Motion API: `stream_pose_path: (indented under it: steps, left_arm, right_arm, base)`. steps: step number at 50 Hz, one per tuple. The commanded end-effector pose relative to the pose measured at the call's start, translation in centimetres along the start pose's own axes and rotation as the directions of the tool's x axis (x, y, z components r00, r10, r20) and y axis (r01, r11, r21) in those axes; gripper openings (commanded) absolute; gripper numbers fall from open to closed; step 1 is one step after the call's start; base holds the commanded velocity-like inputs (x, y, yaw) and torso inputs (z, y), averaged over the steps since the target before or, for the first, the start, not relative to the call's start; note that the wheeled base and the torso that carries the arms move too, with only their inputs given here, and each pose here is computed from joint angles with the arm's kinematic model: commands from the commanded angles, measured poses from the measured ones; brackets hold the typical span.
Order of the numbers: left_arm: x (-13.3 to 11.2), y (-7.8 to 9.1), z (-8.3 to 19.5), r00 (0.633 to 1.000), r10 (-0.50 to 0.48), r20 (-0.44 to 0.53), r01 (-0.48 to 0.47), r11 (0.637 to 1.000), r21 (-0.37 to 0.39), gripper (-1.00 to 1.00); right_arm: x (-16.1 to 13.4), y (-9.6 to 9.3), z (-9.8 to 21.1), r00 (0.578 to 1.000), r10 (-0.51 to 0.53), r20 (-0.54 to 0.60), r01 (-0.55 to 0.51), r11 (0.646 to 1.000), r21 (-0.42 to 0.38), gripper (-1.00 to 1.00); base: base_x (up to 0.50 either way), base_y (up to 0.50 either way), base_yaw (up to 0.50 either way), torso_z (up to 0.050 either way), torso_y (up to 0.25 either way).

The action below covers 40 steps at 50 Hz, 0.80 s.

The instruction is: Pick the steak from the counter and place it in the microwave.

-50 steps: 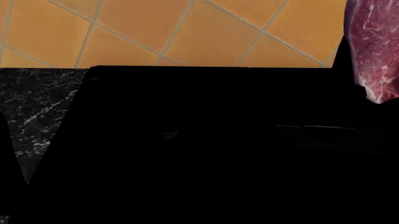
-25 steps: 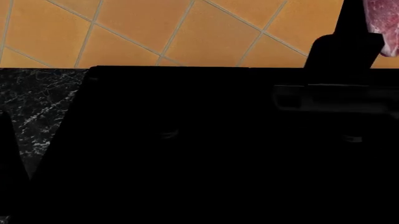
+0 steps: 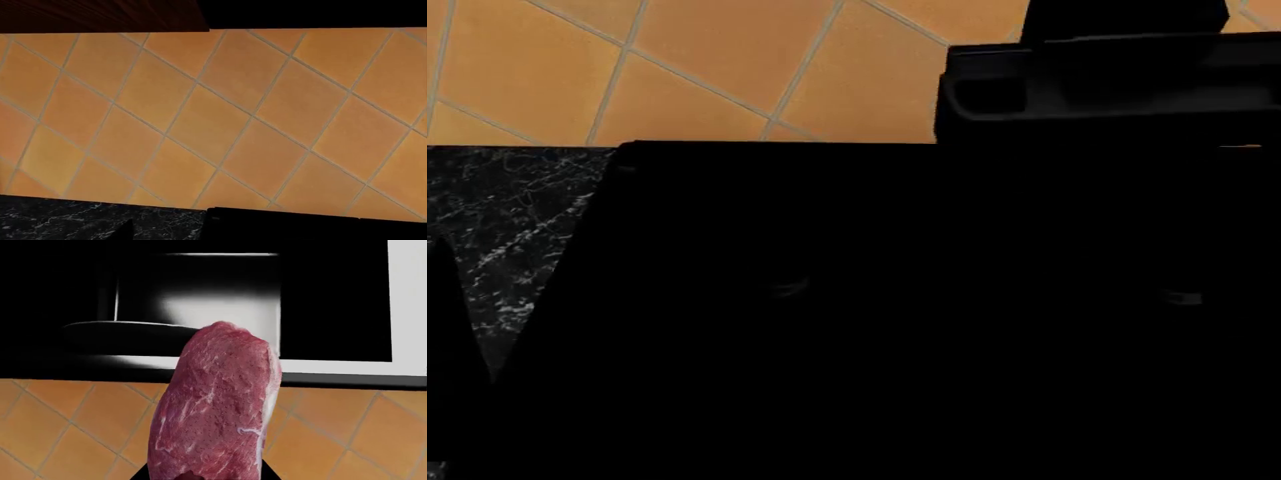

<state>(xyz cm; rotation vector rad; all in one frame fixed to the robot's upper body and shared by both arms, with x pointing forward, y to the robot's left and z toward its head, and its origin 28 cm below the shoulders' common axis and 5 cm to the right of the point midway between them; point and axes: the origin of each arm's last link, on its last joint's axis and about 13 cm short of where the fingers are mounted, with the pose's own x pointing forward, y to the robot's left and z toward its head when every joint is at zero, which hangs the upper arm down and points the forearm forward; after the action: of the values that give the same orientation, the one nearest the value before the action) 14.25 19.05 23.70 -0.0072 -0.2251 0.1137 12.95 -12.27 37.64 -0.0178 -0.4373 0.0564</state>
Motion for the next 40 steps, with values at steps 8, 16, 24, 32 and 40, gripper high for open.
stream_pose_path:
  steps: [8, 16, 24, 32, 40]
  left_arm:
    - [0.1, 0.0, 0.0, 1.000, 0.001, -0.001, -0.001, 1.000, -0.001, 1.00]
    - [0.0, -0.2, -0.1, 1.000, 0.000, 0.001, 0.000, 1.000, -0.001, 1.00]
    - [0.0, -0.3, -0.2, 1.000, 0.002, -0.001, -0.002, 1.000, -0.003, 1.00]
    - [0.1, -0.3, -0.1, 1.000, 0.001, 0.000, -0.001, 1.000, -0.002, 1.00]
    - [0.2, -0.2, -0.2, 1.000, -0.001, -0.001, 0.001, 1.000, -0.007, 1.00]
  right_arm:
    - [1.0, 0.7, 3.1, 0.994, 0.074, 0.087, -0.071, 0.997, -0.030, -1.00]
    - [1.6, 1.1, 4.3, 0.988, 0.106, 0.113, -0.103, 0.994, -0.036, -1.00]
    - [2.6, 1.2, 5.4, 0.985, 0.124, 0.122, -0.122, 0.992, -0.019, -1.00]
    - [3.6, 1.6, 6.8, 0.980, 0.160, 0.117, -0.161, 0.987, 0.000, -1.00]
    - [5.0, 2.2, 8.8, 0.975, 0.183, 0.126, -0.183, 0.983, -0.018, -1.00]
  base:
    - [0.00, 0.00, 0.00, 0.000, 0.000]
    - [0.00, 0.00, 0.00, 0.000, 0.001]
    - [0.00, 0.00, 0.00, 0.001, 0.000]
    - [0.00, 0.00, 0.00, 0.000, 0.000]
    - [0.00, 0.00, 0.00, 0.000, 0.000]
